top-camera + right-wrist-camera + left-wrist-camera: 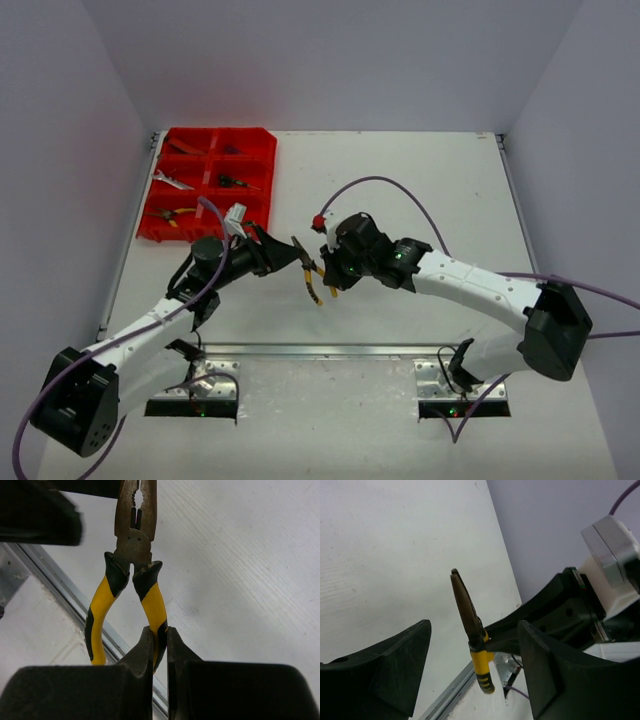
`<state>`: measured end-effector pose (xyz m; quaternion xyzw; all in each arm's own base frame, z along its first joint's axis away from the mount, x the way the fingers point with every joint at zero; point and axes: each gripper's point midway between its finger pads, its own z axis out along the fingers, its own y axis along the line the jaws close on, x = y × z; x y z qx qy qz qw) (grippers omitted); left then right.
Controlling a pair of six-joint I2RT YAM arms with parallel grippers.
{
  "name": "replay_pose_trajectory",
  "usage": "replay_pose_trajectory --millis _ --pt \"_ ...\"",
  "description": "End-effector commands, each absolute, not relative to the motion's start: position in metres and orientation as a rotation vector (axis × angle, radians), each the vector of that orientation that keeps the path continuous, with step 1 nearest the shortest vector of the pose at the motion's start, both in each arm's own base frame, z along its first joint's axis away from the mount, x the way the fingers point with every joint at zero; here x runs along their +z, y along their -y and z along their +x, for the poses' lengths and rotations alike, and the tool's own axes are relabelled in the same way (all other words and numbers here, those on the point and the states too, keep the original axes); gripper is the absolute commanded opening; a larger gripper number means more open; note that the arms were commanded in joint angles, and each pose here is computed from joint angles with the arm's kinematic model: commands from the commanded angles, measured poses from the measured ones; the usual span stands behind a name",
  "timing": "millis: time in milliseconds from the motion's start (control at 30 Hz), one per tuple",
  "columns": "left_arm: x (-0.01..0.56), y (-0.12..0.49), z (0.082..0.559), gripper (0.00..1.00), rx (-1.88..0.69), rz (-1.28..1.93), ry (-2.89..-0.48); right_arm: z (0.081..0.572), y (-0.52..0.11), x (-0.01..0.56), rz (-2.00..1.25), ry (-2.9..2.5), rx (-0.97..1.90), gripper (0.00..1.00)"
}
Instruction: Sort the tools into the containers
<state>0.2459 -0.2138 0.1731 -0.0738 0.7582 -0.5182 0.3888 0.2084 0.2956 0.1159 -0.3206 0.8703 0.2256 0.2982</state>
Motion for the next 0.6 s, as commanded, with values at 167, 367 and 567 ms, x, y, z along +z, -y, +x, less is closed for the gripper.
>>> replay_pose_trajectory --millis 167,367,567 --pt "0.216 0.240 0.270 0.08 -1.359 -0.131 -1.769 0.206 -0.331 0.193 -0.854 -2.095 0.821 0.00" --pt "0.233 0.252 0.261 0.00 -1.412 -0.046 -1.714 0.212 -0.333 0.198 -0.830 -2.064 0.818 0.00" --pt "0.239 0.226 0.278 0.00 -1.207 -0.145 -1.717 0.221 -0.314 0.200 -0.726 -2.059 0.729 0.58"
